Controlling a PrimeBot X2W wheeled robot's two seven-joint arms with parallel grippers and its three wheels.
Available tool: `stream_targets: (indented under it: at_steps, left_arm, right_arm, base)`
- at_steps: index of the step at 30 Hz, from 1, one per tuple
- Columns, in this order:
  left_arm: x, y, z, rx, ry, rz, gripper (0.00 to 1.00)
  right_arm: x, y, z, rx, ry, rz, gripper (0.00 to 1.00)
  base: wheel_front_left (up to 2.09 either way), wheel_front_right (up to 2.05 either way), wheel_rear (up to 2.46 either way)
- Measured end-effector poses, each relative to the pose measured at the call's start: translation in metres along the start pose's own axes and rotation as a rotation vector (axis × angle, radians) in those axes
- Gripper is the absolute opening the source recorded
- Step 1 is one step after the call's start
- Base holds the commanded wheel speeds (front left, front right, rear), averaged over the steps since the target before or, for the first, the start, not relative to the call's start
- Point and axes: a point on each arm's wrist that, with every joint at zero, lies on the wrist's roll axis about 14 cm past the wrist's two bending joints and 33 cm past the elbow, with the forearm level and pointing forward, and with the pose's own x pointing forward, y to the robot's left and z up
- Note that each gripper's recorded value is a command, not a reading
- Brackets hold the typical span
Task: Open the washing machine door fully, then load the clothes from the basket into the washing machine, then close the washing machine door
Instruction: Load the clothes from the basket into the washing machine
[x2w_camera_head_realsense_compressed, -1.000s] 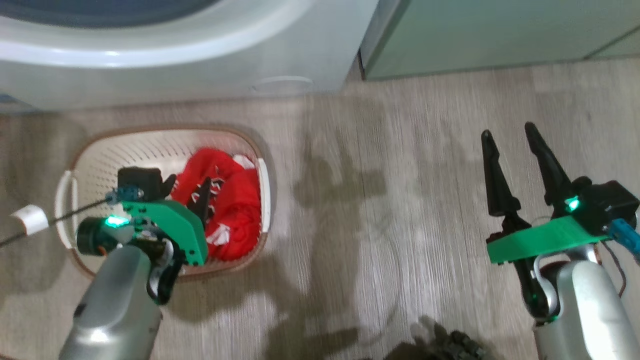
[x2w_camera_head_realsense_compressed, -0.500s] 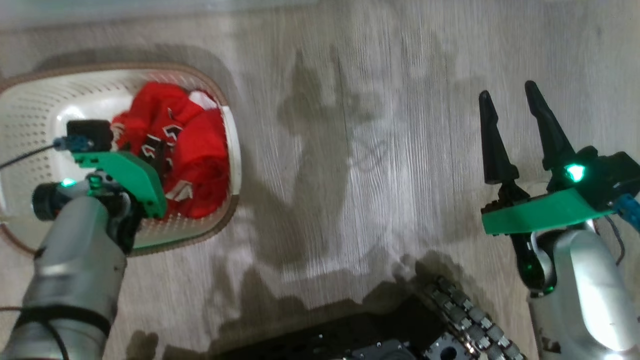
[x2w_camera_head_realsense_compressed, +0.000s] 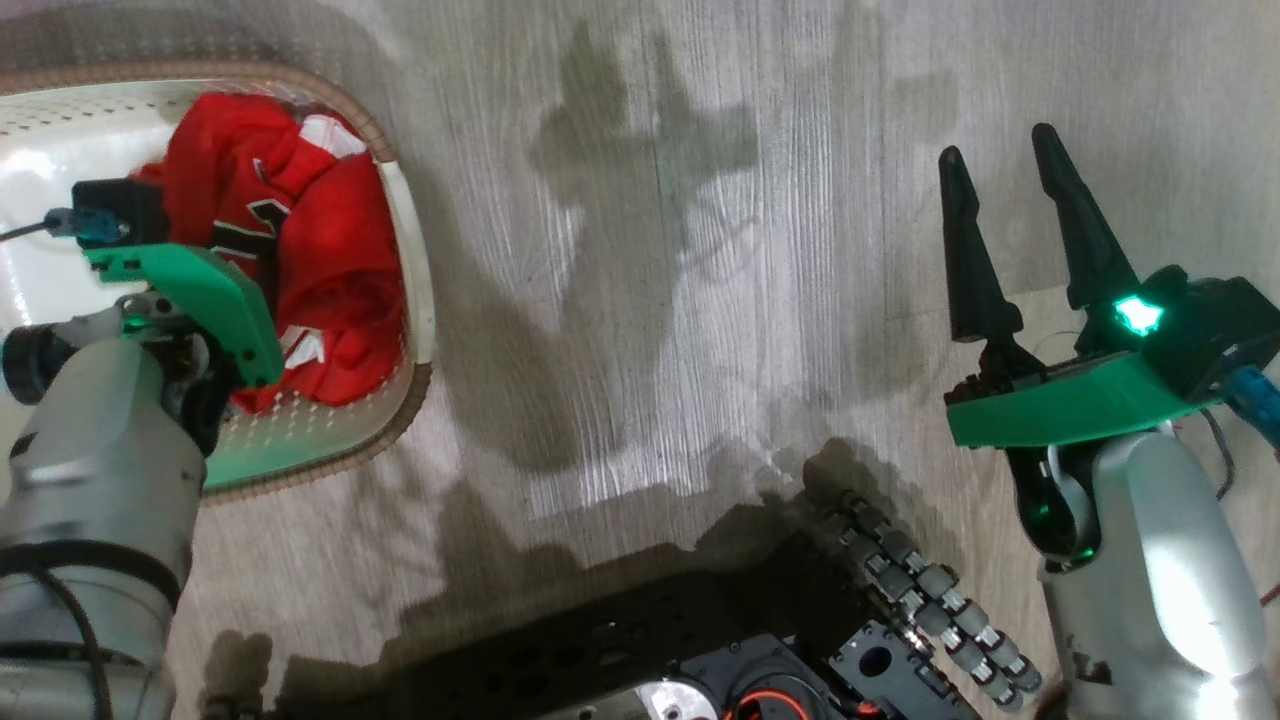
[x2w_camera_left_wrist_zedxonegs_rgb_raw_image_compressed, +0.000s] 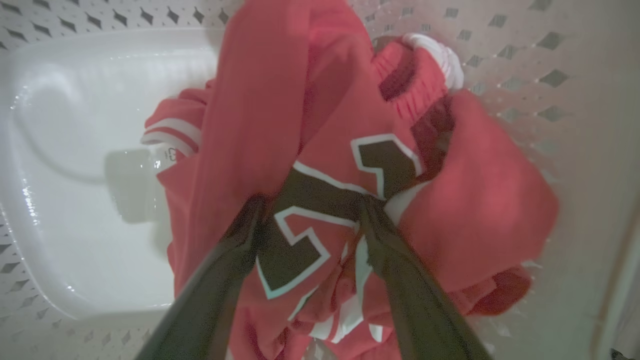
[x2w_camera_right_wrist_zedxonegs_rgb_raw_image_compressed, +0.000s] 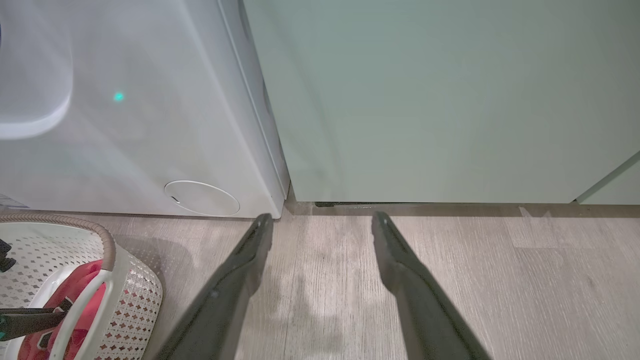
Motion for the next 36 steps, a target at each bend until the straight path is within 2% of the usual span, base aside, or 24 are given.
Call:
stream_targets:
  at_steps: [2,3,4,5,6,14,23,36]
  left_arm:
    - [0.004,-0.001,-0.001,0.0,0.017,0.0,1.0]
    - [0.005,-0.002,-0.001,0.0,0.022,-0.001,0.62]
    - [0.006,-0.003,-0.001,-0.001,0.026,-0.001,0.62]
    - [0.007,-0.003,0.0,0.0,0.031,-0.001,0.07]
    - [0.007,-0.002,0.001,0.002,0.028,0.008,0.0]
    - [-0.009,0.002,0.02,0.068,-0.06,0.047,0.0]
    - [-0.054,-0.004,0.034,0.097,-0.218,0.055,0.0]
    - [-0.145,-0.016,0.11,0.136,-0.579,0.083,0.0]
  right_arm:
    - [0.0,-0.001,-0.001,-0.004,0.003,-0.003,1.0]
    - [0.0,-0.002,0.0,-0.006,0.001,-0.005,1.0]
    - [0.0,-0.003,0.001,-0.008,0.0,-0.008,1.0]
    - [0.0,-0.004,0.001,-0.009,-0.002,-0.009,1.0]
    - [0.0,-0.004,0.002,-0.01,-0.004,-0.01,1.0]
    - [-0.003,-0.003,0.015,0.008,-0.038,-0.009,1.0]
    - [-0.006,0.01,0.042,0.034,-0.109,0.023,1.0]
    - [-0.025,0.029,0.081,0.042,-0.189,0.072,1.0]
  base:
    - [0.0,0.0,0.0]
    - [0.0,0.0,0.0]
    - [0.0,0.0,0.0]
    - [0.0,0.0,0.0]
    - [0.0,0.0,0.0]
    - [0.0,0.0,0.0]
    - [0.0,0.0,0.0]
    - [0.0,0.0,0.0]
